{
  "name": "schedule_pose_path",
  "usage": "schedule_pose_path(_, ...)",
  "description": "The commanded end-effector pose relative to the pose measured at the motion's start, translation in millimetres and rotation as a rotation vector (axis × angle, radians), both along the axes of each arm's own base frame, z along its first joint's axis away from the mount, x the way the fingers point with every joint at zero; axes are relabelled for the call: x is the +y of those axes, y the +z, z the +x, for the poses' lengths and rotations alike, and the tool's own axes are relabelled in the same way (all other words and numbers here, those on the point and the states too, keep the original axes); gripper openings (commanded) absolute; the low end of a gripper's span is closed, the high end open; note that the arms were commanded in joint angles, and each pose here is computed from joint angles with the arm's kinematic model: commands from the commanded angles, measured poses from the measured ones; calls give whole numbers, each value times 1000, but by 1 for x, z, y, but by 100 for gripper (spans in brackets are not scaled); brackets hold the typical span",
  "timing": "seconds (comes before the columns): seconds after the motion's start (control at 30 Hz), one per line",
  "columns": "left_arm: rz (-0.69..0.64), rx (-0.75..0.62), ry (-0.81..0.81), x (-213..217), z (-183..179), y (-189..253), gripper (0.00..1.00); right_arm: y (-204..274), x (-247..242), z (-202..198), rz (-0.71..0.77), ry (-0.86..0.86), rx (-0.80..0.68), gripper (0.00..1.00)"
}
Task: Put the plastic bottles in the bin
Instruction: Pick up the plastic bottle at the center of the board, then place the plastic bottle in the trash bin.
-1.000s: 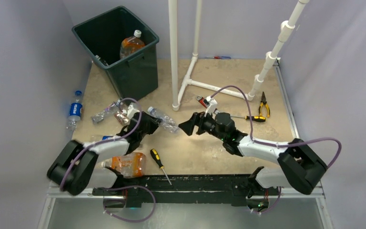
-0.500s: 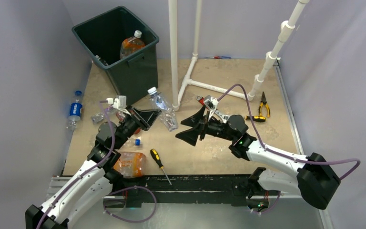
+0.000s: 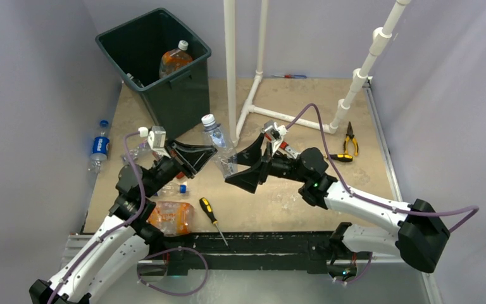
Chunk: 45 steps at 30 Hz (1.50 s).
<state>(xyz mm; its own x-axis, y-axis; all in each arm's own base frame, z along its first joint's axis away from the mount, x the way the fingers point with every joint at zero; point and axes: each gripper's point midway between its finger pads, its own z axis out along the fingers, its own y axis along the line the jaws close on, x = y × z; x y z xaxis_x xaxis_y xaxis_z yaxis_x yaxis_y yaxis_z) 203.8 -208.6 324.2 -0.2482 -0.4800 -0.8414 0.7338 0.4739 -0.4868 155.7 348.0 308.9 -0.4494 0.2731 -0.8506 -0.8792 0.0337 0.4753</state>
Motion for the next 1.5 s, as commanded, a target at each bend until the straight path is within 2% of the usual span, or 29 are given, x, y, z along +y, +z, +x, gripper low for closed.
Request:
schedule_pose_path(0.0,-40,-128,-44,0,-16,40,0,27,13,-8,43,14,-25,91)
schedule_pose_path(0.07,-42,-134,-48,0,-18,42,0,28,18,-8,42,12,-16,87)
schedule_pose_path(0.33,-58,-172,-71,1,-27,51,0,28,27,-7,47,22,6,56)
schedule_pose_path(0.5,-51,-174,-86,1,-31,56,0,26,30,-6,38,19,-17,25)
schedule_pose_path(0.53,-40,-184,-88,1,-32,60,4,25,30,-6,32,14,-30,18)
schedule_pose_path(0.57,-21,-166,-81,1,-30,58,20,24,29,-5,22,2,-49,13)
schedule_pose_path(0.6,-11,-158,-58,4,-29,63,41,25,27,-4,13,-15,-76,10)
schedule_pose_path(0.63,-1,-151,-35,7,-27,65,56,20,25,-3,-15,-37,-92,9)
schedule_pose_path(0.7,-1,-152,23,17,-25,74,78,17,20,2,-53,-89,-138,7)
schedule_pose_path(0.73,-8,-167,53,23,-26,82,87,15,17,4,-69,-113,-158,7)
schedule_pose_path(0.83,-15,-218,103,33,-27,109,95,16,10,9,-98,-178,-196,6)
schedule_pose_path(0.93,-8,-204,131,33,-18,127,95,22,5,11,-92,-229,-229,6)
schedule_pose_path(1.0,22,-144,98,18,-1,129,88,25,0,13,-87,-274,-264,5)
schedule_pose_path(1.47,34,-88,-94,-20,3,130,58,25,-1,16,-112,-319,-292,3)
